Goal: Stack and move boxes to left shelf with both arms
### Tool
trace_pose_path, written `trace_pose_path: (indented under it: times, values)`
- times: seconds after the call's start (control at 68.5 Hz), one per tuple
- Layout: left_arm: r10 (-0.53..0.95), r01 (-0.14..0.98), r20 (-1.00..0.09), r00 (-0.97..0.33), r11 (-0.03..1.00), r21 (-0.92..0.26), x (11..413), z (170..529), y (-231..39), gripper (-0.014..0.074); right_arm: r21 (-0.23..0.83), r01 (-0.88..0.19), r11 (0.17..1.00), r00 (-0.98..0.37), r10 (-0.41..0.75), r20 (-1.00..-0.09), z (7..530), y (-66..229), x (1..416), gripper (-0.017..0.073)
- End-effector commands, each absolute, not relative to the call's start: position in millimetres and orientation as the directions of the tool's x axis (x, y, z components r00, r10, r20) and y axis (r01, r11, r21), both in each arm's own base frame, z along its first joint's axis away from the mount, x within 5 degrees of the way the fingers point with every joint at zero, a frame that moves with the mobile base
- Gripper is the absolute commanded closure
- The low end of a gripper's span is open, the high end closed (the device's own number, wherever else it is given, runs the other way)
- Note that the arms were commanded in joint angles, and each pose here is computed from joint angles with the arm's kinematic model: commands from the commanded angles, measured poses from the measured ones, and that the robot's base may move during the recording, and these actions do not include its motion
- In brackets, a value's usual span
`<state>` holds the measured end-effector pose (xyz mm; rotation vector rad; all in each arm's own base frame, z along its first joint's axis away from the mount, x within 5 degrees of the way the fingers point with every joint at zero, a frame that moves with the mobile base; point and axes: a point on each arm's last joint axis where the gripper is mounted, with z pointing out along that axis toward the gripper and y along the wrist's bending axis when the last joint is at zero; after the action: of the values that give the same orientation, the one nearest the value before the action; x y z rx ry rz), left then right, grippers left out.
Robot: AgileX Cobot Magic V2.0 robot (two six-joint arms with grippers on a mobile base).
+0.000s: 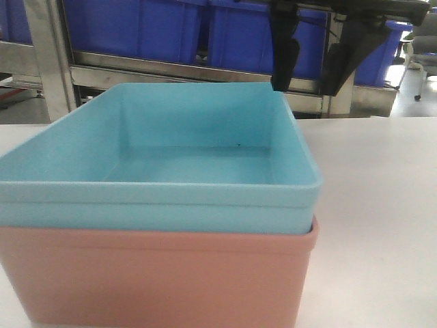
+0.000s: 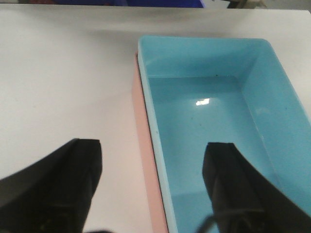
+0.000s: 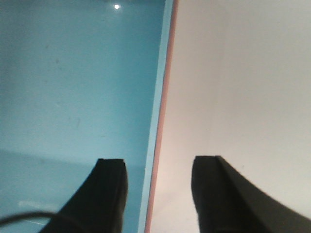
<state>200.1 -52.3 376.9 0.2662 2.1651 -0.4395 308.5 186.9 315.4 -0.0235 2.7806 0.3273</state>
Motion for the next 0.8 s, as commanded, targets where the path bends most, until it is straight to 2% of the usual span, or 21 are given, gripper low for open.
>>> trace_pose_path:
  times: [0.0,0.175,0.278,0.453,0.57,0.657,0.789]
  values:
    - [0.017,0.368,-0.832,-0.555,0.902,-0.227,216,391,-66,0.0237,0.234,-0.063,0.97,-0.907,0.042,-0.419,343,185,301,0.0152]
    - [-0.012,0.29,-0.728,-0.685,0.913,-0.288,249,374,-90,0.0237,0.232,-0.08,0.969,-0.91,0.024,-0.414,343,193,295,0.0152]
    - [0.018,0.257,-0.644,-0.765,0.925,-0.279,267,359,-102,0.0237,0.232,-0.089,0.969,-0.912,0.014,-0.411,342,198,292,0.0152]
    - [0.099,0.191,-0.482,-0.87,0.971,-0.146,299,335,-117,0.0237,0.224,-0.06,0.973,-0.915,0.036,-0.402,338,198,295,0.0152]
    - [0.124,0.189,-0.371,-0.92,0.972,-0.143,315,327,-132,0.0237,0.215,-0.056,0.975,-0.919,0.033,-0.392,332,200,298,0.0152]
    - [0.14,0.2,-0.341,-0.929,0.969,-0.148,325,324,-143,0.0237,0.203,-0.053,0.978,-0.926,0.028,-0.376,325,202,301,0.0152]
    - [0.098,0.155,-0.32,-0.942,0.975,-0.159,339,316,-152,0.0237,0.186,-0.047,0.982,-0.937,0.021,-0.349,312,206,307,0.0152]
